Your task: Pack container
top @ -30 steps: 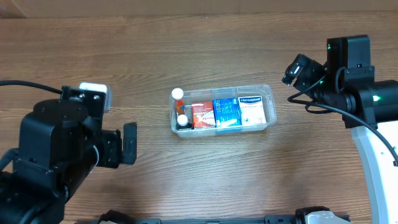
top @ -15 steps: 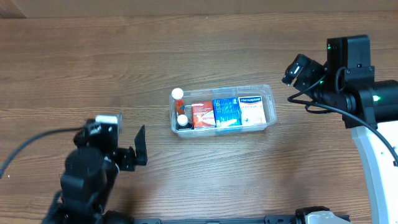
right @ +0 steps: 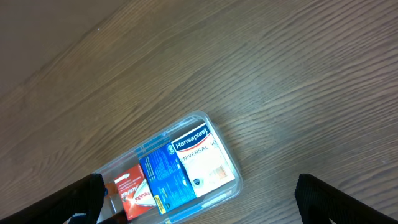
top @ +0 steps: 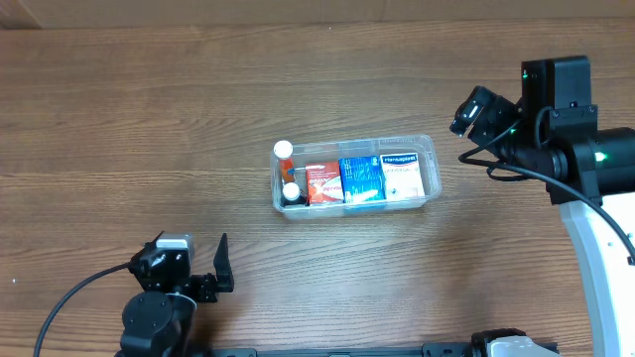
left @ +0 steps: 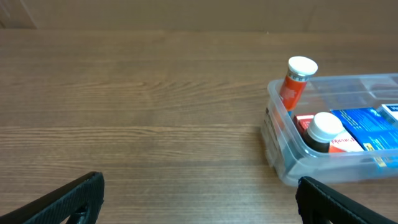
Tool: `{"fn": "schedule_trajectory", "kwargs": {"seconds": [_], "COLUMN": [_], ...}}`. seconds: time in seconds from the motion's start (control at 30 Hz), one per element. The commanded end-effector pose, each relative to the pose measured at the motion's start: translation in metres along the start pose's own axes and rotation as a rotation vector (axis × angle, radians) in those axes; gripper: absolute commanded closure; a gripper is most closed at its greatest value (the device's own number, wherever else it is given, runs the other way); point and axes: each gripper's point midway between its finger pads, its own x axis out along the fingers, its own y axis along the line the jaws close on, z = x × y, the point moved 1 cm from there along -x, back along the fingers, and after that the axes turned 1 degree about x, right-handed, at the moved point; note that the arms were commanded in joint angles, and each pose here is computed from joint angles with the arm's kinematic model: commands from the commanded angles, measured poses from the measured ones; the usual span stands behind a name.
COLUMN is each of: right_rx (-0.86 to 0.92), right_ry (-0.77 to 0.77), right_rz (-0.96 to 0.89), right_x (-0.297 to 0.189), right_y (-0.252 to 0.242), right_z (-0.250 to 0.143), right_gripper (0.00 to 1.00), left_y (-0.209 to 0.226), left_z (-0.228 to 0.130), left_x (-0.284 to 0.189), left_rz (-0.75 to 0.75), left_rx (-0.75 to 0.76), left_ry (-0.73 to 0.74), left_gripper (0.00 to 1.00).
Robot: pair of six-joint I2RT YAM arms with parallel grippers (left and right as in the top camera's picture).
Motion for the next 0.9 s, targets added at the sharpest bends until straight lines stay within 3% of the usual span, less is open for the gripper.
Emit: {"fn": "schedule_trajectory", "kwargs": {"seconds": [0.0, 0.37, 0.87], "right_rx": [0.004, 0.004, 0.004], "right_ry": [-0.021, -0.021, -0.021], "right_rz": [0.014, 0.014, 0.014], "right_x": [-0.006, -0.006, -0.006], "right_y": [0.002, 0.002, 0.002], "right_z": [0.005, 0.005, 0.005], "right_gripper": [0.00, 0.00, 0.00], "left_y": [-0.001, -0.002, -0.005], "left_z": [-0.010, -0.041, -0.040], "left_x": [0.007, 0.031, 0.042], "left_rz": [-0.013, -0.010, -0.028], "left_rx": [-0.020, -0.016, -0.022], "left_ry": [-0.025, 0.006, -0.053], "left_gripper": [0.00, 0.00, 0.00]}}
